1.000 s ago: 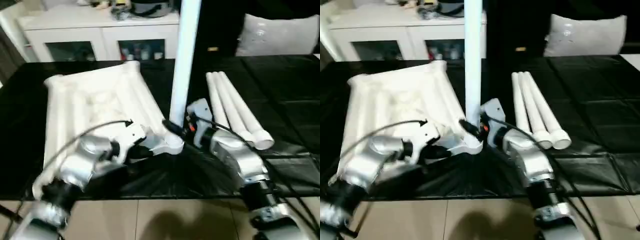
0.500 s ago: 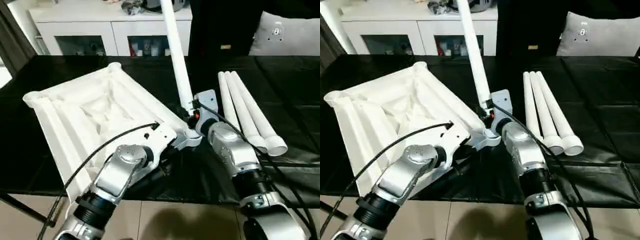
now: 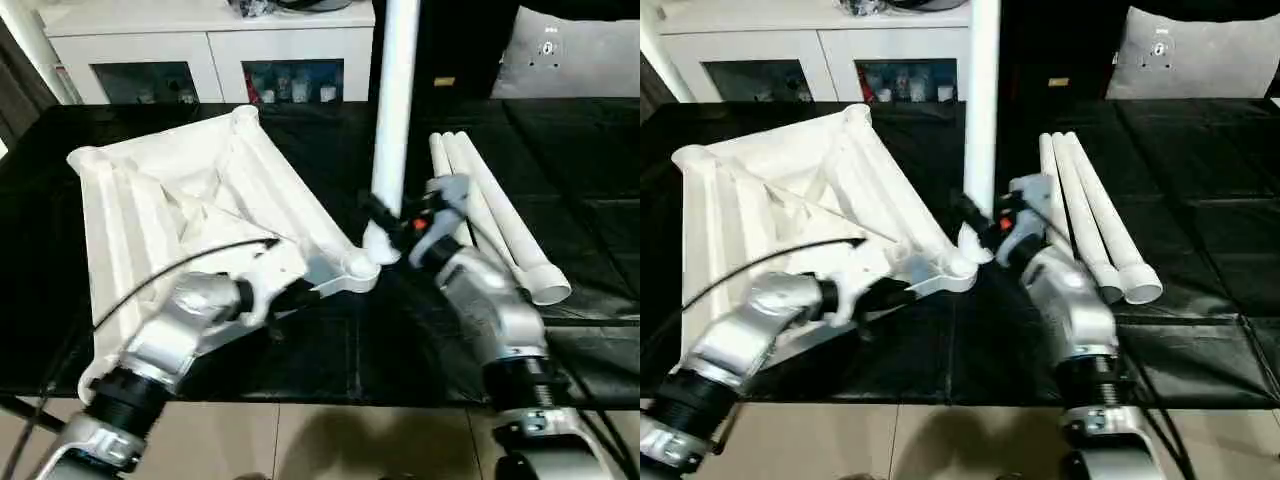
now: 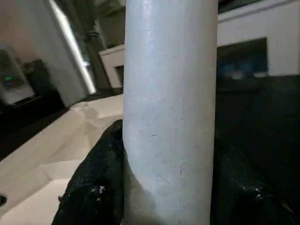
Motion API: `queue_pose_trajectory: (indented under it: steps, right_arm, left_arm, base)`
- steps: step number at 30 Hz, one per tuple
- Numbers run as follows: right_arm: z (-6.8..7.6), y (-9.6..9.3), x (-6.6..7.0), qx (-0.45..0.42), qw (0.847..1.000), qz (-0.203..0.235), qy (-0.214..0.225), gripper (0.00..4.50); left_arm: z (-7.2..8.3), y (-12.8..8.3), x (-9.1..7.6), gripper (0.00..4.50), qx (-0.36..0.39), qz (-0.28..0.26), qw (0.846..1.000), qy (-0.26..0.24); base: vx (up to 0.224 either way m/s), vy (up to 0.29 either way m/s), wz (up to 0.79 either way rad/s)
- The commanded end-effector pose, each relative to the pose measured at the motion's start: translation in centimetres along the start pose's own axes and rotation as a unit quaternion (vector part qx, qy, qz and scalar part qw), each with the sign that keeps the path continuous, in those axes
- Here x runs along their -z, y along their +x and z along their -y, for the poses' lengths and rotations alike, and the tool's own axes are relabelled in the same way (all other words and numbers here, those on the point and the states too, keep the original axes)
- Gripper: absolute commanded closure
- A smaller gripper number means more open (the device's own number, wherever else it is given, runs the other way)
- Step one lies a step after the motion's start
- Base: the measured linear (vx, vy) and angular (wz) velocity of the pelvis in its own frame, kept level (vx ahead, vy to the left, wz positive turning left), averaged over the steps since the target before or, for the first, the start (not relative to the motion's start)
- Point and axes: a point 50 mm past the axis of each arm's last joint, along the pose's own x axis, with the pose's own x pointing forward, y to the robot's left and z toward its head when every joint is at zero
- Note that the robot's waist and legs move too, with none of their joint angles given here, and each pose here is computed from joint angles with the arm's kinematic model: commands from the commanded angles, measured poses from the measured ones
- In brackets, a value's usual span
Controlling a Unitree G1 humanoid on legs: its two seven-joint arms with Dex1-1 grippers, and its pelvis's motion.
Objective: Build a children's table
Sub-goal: Insert table leg to table base
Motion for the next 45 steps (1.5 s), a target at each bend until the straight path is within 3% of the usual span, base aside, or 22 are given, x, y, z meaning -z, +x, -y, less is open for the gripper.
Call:
queue_pose_trajectory:
  steps: [1, 4, 6, 7, 8, 9, 11, 15, 18, 22, 27, 31, 33, 34, 37, 39, 43, 45]
  right_arm:
    - [-0.4, -0.1, -0.4, -0.026, 1.0, 0.009, -0.003, 2.64]
    - [-0.5, -0.2, -0.5, -0.037, 0.999, 0.004, -0.005, 2.64]
    - [-0.9, -0.1, -0.3, -0.052, 0.999, -0.006, -0.013, 2.64]
    - [-0.9, -0.1, -0.3, -0.053, 0.998, -0.006, -0.014, 2.64]
    - [-1.3, 0.1, 0.0, -0.063, 0.998, -0.015, -0.023, 2.64]
    - [-1.3, 0.1, 0.0, -0.064, 0.998, -0.016, -0.024, 2.64]
    - [-1.8, 0.3, 0.4, -0.072, 0.996, -0.027, -0.036, 2.64]
    - [-2.0, 0.4, 1.0, -0.082, 0.994, -0.044, -0.051, 2.64]
    - [-2.1, 0.4, 1.1, -0.081, 0.994, -0.049, -0.054, 2.64]
    - [-1.7, 0.5, 1.4, -0.067, 0.994, -0.06, -0.069, 2.64]
    - [-1.5, 0.6, 1.3, -0.058, 0.994, -0.058, -0.069, 2.64]
    - [-1.3, 0.5, 1.2, -0.052, 0.994, -0.058, -0.072, 2.64]
    - [-1.1, 0.5, 1.1, -0.05, 0.995, -0.057, -0.072, 2.64]
    - [-0.9, 0.3, 0.9, -0.046, 0.995, -0.054, -0.072, 2.64]
    - [-0.5, 0.1, 0.6, -0.041, 0.995, -0.051, -0.069, 2.64]
    - [0.1, -0.3, 0.2, -0.031, 0.996, -0.051, -0.067, 2.64]
    - [0.9, -0.9, -0.2, -0.019, 0.995, -0.058, -0.074, 2.64]
    - [1.4, -1.1, -0.3, -0.01, 0.995, -0.067, -0.078, 2.64]
  left_arm:
    - [-1.0, -0.8, -2.0, 3.45, 0.002, 0.051, 0.999, -0.008]
    - [-1.8, -1.1, -3.1, 3.3, -0.004, 0.079, 0.997, -0.024]
    - [-4.3, -1.1, -5.4, 3.03, -0.083, 0.109, 0.989, -0.048]
    - [-4.5, -1.1, -5.5, 2.97, -0.087, 0.11, 0.989, -0.049]
    - [-6.3, -1.2, -7.1, 2.94, -0.155, 0.13, 0.976, -0.075]
    - [-6.4, -1.2, -7.2, 2.94, -0.158, 0.131, 0.976, -0.077]
    - [-7.7, -1.2, -8.9, 2.68, -0.207, 0.146, 0.963, -0.089]
    - [-7.0, -0.2, -11.0, 2.51, -0.189, 0.17, 0.964, -0.072]
    - [-6.1, 0.5, -12.1, 2.13, -0.165, 0.183, 0.967, -0.062]
    - [-2.8, 2.5, -13.7, 2.03, -0.073, 0.201, 0.976, -0.049]
    - [-1.1, 2.8, -14.6, 2.01, -0.022, 0.231, 0.972, -0.034]
    - [-0.7, 2.6, -14.5, 2.01, -0.008, 0.232, 0.972, -0.029]
    - [-1.4, 2.5, -13.7, 2.01, -0.033, 0.218, 0.975, -0.028]
    - [-2.4, 2.2, -12.7, 2.01, -0.065, 0.203, 0.977, -0.031]
    - [-3.3, 1.6, -11.6, 2.01, -0.092, 0.187, 0.977, -0.036]
    - [-4.0, 1.0, -10.0, 1.67, -0.104, 0.163, 0.98, -0.045]
    - [-4.1, 0.4, -7.6, 1.48, -0.104, 0.126, 0.985, -0.058]
    - [-3.4, 0.6, -5.8, 1.32, -0.071, 0.098, 0.99, -0.07]
  base:
    - [0.0, 0.0, 0.0]
    - [0.0, 0.0, 0.0]
    - [0.0, 0.0, 0.0]
    - [0.0, 0.0, 0.0]
    - [0.0, 0.0, 0.0]
    - [0.0, 0.0, 0.0]
    - [0.0, 0.0, 0.0]
    - [0.0, 0.0, 0.0]
    - [0.0, 0.0, 0.0]
    - [0.0, 0.0, 0.0]
    - [0.0, 0.0, 0.0]
    - [0.0, 0.0, 0.0]
    - [0.0, 0.0, 0.0]
    - [0.0, 0.0, 0.0]
    - [0.0, 0.0, 0.0]
    - [0.0, 0.0, 0.0]
    - [0.0, 0.0, 0.0]
    - [0.0, 0.0, 0.0]
